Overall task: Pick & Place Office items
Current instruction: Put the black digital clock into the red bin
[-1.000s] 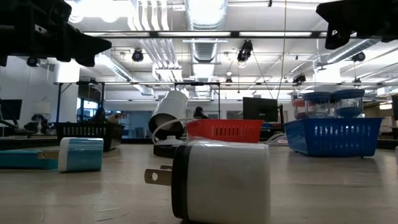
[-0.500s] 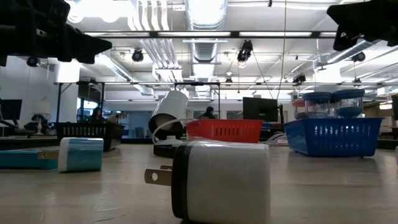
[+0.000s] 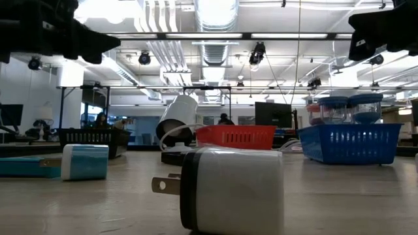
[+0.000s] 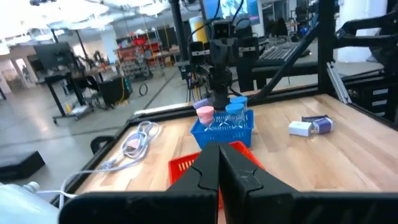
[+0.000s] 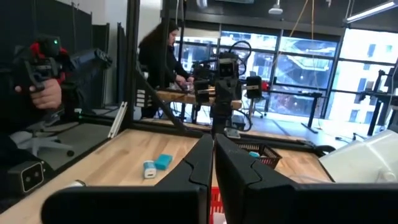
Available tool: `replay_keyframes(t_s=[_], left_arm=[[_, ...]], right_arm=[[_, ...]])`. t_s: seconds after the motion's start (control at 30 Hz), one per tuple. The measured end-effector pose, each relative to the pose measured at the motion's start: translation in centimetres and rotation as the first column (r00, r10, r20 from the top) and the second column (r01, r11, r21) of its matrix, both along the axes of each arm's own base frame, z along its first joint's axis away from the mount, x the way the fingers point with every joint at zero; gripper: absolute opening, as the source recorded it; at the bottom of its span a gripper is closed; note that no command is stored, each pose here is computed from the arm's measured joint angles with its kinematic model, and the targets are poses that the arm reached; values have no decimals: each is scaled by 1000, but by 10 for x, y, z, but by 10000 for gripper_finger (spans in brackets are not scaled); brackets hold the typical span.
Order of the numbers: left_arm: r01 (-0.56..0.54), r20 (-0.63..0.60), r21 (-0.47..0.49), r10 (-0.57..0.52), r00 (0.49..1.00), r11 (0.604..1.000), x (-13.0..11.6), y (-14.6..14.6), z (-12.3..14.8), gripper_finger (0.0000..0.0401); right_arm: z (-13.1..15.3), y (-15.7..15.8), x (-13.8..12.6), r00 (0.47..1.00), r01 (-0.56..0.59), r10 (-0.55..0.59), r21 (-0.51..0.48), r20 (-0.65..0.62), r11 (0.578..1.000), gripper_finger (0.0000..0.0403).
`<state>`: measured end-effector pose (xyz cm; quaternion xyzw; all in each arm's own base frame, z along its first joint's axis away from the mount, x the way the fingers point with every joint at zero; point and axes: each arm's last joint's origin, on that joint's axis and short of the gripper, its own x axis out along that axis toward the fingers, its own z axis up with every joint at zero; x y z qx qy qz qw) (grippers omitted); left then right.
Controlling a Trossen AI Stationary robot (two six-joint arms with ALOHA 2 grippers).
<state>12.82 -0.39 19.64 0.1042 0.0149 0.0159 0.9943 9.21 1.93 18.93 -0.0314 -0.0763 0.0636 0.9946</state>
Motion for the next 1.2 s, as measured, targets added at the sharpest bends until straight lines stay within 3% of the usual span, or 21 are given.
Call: replay_keyframes(t_s=[0.17,0.27,0.43,0.57,0.73,0.97,1.2], left_arm=[[-39,-113,-15,37,993,999,21,0,14,2],[-63,-271,-35,51,961,997,44,-1,23,8],[-70,-578,2,58,814,998,95,-3,27,23],[4,-745,31,20,667,1000,135,-7,20,49],[176,-821,22,-83,565,984,176,-12,11,110],[339,-895,3,-148,420,941,203,-15,-16,211],[364,-918,2,-142,369,931,219,-16,-31,286]], right_arm=[[0,0,0,1000,0,0,3,-1,1000,12],[0,0,0,1000,-1,1,5,-2,1000,12],[-1,0,0,1000,-2,2,14,-7,1000,12],[-3,0,1,1000,-4,5,30,-24,1000,12],[-5,0,1,999,-4,5,26,-49,1000,12],[-7,0,1,998,-4,5,21,-70,1000,12],[-7,0,1,998,-4,6,20,-70,1000,12]])
